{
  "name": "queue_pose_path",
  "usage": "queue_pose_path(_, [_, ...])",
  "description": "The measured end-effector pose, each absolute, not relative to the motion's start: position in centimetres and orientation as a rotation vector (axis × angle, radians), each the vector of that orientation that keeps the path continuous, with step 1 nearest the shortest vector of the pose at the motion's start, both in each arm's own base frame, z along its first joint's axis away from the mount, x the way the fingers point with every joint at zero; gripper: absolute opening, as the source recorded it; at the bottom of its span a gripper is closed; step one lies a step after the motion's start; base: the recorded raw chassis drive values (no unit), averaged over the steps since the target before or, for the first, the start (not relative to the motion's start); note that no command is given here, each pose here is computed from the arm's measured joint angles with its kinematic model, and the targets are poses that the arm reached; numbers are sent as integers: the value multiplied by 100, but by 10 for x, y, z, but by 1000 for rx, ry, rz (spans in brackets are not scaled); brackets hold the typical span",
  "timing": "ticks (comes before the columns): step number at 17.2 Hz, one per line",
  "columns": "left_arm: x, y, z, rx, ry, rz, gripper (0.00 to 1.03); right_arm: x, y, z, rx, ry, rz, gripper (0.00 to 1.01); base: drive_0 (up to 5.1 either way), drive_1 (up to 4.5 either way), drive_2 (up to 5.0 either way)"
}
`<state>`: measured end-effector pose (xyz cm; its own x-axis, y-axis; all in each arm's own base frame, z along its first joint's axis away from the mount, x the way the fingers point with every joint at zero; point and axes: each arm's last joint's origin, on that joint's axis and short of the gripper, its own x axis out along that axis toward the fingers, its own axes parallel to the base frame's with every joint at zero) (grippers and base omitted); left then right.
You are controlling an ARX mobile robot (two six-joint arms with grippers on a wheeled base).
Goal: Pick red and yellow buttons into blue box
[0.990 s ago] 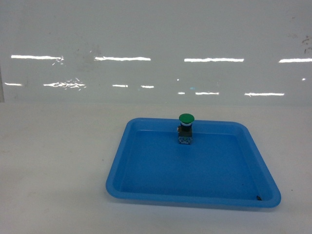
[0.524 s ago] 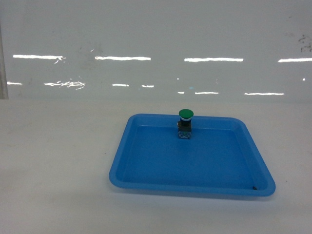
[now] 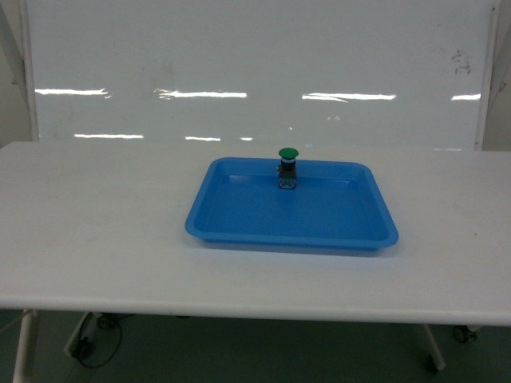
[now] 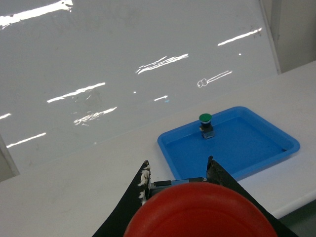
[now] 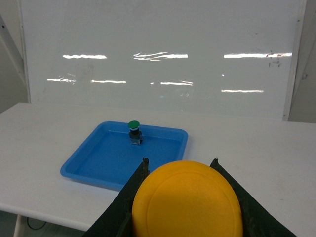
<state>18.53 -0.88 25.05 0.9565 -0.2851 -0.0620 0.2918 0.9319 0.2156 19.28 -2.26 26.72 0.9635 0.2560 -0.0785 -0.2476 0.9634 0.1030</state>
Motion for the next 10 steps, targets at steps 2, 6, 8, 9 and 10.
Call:
queue_pose_path(2, [185,-9,251,225,29,-296,27,193,-23,267,93,91,256,32,0,-433,434])
queue_pose_path(6, [185,-9,251,225,29,-296,27,193,-23,267,93,91,256,32,253,-337,97])
queue_pose_path(8, [185,-9,250,225,30,-296,27,194,-23,266,94,95,256,32,505,-240,-240])
queue_pose_path(9, [185,-9,250,225,30,-296,27,194,-23,266,94,96,255,32,511,-235,-235])
queue_pose_path(10, [185,-9,250,225,30,-296,27,194,-23,266,94,95,255,32,511,-235,-235])
